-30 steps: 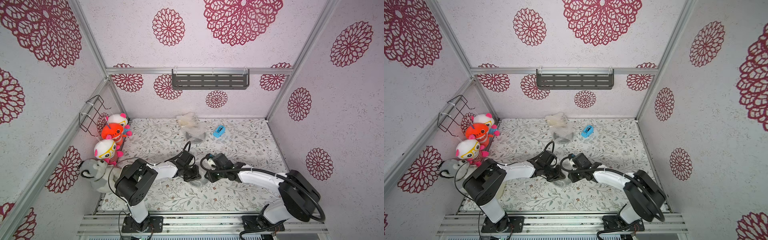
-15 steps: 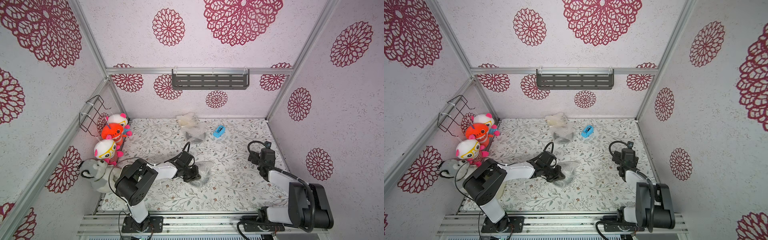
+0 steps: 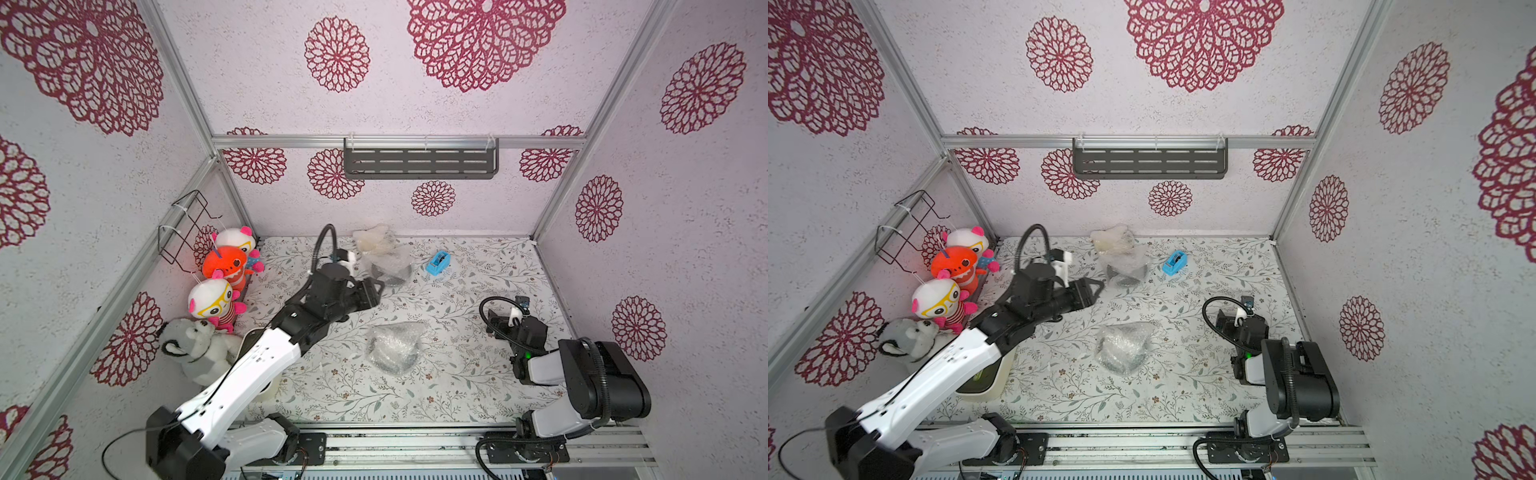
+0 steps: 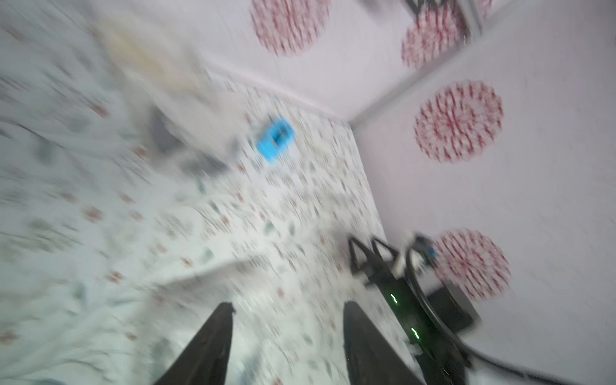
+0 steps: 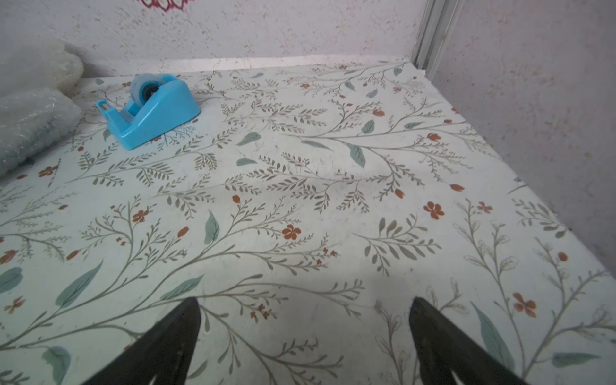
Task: Wrap dinner plates in bubble wrap
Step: Reset both arms
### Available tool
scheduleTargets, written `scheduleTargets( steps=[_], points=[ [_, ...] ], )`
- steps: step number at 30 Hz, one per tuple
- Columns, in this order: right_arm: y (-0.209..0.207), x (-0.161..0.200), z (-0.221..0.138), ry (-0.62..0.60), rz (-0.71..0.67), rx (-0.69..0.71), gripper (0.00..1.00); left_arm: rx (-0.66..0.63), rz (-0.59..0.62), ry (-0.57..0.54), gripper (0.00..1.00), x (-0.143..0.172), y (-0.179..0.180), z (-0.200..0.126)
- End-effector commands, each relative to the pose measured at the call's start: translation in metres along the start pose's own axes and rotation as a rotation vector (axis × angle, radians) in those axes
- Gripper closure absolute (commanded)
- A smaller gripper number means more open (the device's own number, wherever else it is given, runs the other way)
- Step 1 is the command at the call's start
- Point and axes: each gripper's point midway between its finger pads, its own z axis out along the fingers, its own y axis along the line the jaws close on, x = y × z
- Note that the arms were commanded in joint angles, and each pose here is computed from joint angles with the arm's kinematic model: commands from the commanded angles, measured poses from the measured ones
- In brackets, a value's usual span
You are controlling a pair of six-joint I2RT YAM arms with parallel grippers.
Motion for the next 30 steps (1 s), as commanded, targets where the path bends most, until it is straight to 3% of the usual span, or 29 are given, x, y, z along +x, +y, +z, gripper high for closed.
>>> scheduleTargets(
  steps=[1, 2, 4, 6, 9, 12, 17, 19, 22, 24, 28, 30],
  points=[
    [-0.006, -0.036, 0.000, -0.125, -0.012, 0.065, 0.01, -0.693, 0.242, -0.217, 0.34, -0.009, 0.163, -0.021],
    [-0.006, -0.037, 0.000, -0.130, -0.012, 0.067, 0.01, -0.763, 0.252, -0.273, 0.25, -0.011, 0.188, -0.023],
    [-0.006, -0.036, 0.000, -0.128, -0.014, 0.069, 0.01, -0.784, 0.288, -0.327, 0.12, -0.013, 0.218, -0.015],
    [-0.006, -0.037, 0.000, -0.129, -0.014, 0.068, 0.01, -0.763, 0.294, -0.239, 0.01, -0.018, 0.234, -0.005],
    [-0.006, -0.037, 0.000, -0.131, -0.016, 0.069, 0.01, -0.670, 0.397, -0.199, 0.02, -0.014, 0.241, 0.023],
    [-0.006, -0.037, 0.000, -0.129, -0.016, 0.069, 0.01, -0.581, 0.338, -0.139, 0.02, 0.007, 0.258, 0.045],
    [-0.006, -0.037, 0.000, -0.129, -0.015, 0.070, 0.01, -0.443, 0.328, -0.317, 0.02, -0.011, 0.245, 0.048],
    [-0.006, -0.037, 0.000, -0.130, -0.016, 0.069, 0.01, -0.427, 0.316, -0.258, 0.02, -0.008, 0.249, 0.052],
    [-0.006, -0.037, 0.000, -0.129, -0.016, 0.069, 0.01, -0.507, 0.372, -0.230, 0.02, -0.014, 0.262, 0.056],
    [-0.006, -0.037, 0.000, -0.130, -0.015, 0.069, 0.01, -0.533, 0.408, -0.257, 0.02, -0.020, 0.267, 0.060],
    [-0.006, -0.037, 0.000, -0.129, -0.016, 0.069, 0.01, -0.433, 0.359, -0.236, 0.02, -0.015, 0.274, 0.069],
    [-0.006, -0.037, 0.000, -0.128, -0.016, 0.069, 0.01, -0.424, 0.363, -0.325, 0.02, -0.009, 0.277, 0.062]
  ],
)
